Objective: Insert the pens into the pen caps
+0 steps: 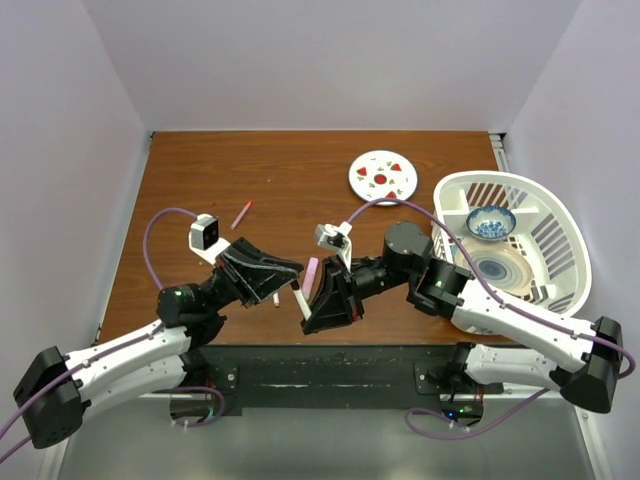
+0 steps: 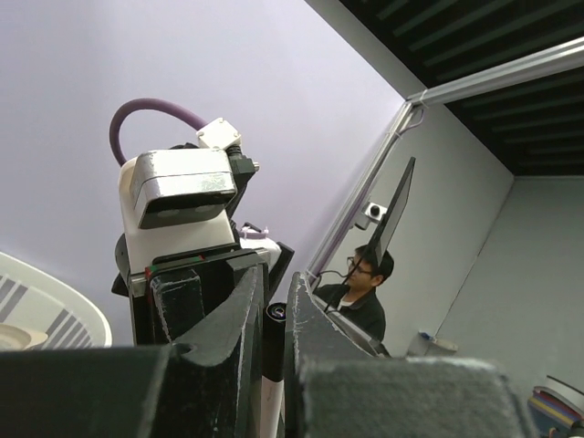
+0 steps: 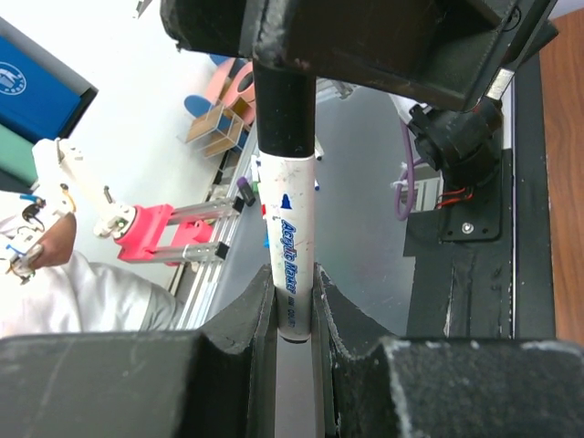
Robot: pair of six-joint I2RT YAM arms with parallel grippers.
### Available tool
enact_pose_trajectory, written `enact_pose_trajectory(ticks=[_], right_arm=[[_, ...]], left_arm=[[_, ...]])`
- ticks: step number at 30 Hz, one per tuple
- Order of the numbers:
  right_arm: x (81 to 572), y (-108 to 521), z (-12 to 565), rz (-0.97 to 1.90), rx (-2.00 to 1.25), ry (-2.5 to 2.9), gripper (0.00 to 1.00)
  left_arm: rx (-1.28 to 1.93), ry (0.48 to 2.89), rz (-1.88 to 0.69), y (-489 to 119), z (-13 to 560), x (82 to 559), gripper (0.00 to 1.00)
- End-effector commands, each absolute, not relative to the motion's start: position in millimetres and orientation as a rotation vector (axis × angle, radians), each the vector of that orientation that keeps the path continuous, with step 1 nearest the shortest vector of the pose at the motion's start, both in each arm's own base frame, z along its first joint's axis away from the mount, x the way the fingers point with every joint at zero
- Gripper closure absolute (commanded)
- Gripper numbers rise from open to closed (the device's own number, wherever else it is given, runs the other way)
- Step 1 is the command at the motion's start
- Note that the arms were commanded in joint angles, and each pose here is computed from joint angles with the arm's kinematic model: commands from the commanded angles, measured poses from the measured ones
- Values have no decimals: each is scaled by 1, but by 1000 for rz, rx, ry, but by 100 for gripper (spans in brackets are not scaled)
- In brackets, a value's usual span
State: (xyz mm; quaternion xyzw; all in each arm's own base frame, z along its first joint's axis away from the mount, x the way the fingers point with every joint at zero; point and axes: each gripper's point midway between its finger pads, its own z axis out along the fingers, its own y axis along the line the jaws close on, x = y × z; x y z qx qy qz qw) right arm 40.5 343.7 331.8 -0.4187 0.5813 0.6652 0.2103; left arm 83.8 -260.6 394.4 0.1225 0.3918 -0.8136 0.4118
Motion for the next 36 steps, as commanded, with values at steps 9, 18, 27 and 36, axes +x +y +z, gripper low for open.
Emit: enact_pose_trajectory(ticks=[9,18,27,36], right_arm=[[124,327,416,1600,-723,1265,94],[96,274,335,1518,-651,1465,29],[94,230,306,1408,-468,1605,17],[96,238,316,1425,-471,1643,14]], left_arm=[[554,1545,-1782,-306,365,115,100],[413,1604,-1442,-314,392,210,100],[-6,2016,-935,-254,213,300,100],[-130,2261,-666,-231,95,335,100]])
